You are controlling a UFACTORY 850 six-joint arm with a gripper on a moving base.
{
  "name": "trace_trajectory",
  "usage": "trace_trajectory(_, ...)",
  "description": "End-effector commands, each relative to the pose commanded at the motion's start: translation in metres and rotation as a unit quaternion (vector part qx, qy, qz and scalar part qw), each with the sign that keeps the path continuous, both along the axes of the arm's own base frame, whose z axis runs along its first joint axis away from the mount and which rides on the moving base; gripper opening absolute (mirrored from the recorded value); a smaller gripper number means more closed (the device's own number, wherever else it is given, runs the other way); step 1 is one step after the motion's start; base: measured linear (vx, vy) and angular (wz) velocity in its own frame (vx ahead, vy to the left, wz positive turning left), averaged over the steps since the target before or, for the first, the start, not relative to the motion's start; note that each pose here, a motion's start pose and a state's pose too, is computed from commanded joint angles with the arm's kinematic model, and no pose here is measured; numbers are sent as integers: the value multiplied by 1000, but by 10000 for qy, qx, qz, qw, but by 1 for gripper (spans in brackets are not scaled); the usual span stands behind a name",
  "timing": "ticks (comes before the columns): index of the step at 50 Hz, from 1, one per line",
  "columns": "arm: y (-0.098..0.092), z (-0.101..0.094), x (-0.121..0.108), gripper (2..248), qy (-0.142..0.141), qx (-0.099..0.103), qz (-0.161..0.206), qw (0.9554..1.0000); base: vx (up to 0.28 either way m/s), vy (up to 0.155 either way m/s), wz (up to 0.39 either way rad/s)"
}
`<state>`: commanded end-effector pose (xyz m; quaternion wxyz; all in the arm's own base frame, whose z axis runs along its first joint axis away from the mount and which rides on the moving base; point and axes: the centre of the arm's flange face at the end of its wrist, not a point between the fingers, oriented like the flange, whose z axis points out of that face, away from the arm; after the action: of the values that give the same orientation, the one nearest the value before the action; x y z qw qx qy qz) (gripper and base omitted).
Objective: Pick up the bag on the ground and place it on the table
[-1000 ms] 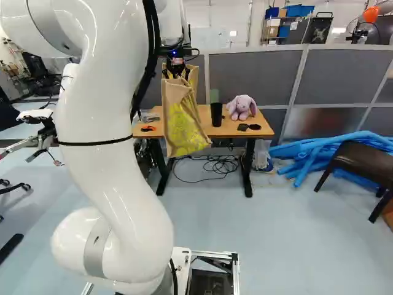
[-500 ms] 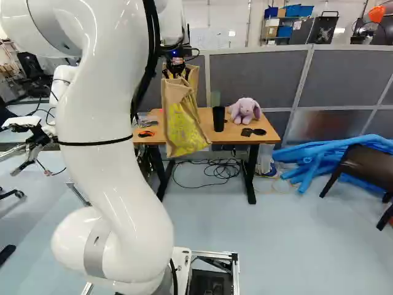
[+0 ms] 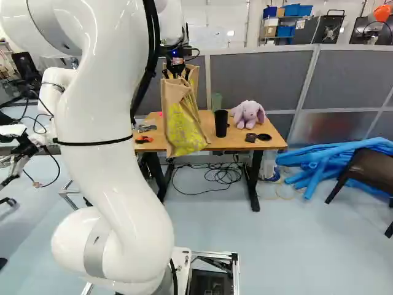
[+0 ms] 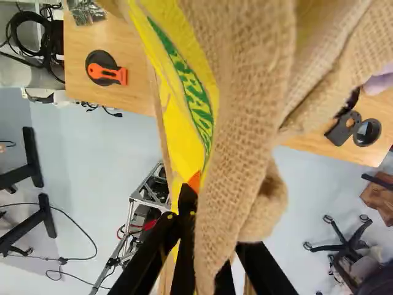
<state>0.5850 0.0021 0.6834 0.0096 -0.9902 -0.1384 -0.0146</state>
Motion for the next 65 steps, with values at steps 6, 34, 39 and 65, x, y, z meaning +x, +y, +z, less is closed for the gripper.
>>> trace_trajectory(6,0,0,0,21,0,0,0,10000,142,51,-26)
trace_trajectory(34,0,0,0,21,0,0,0,10000,90,33,-14)
trace_trajectory(39,0,0,0,21,0,0,0,10000,-4,-1,4)
trace_trajectory(65,0,0,0,21,4,5,-190,9998,0,0,0)
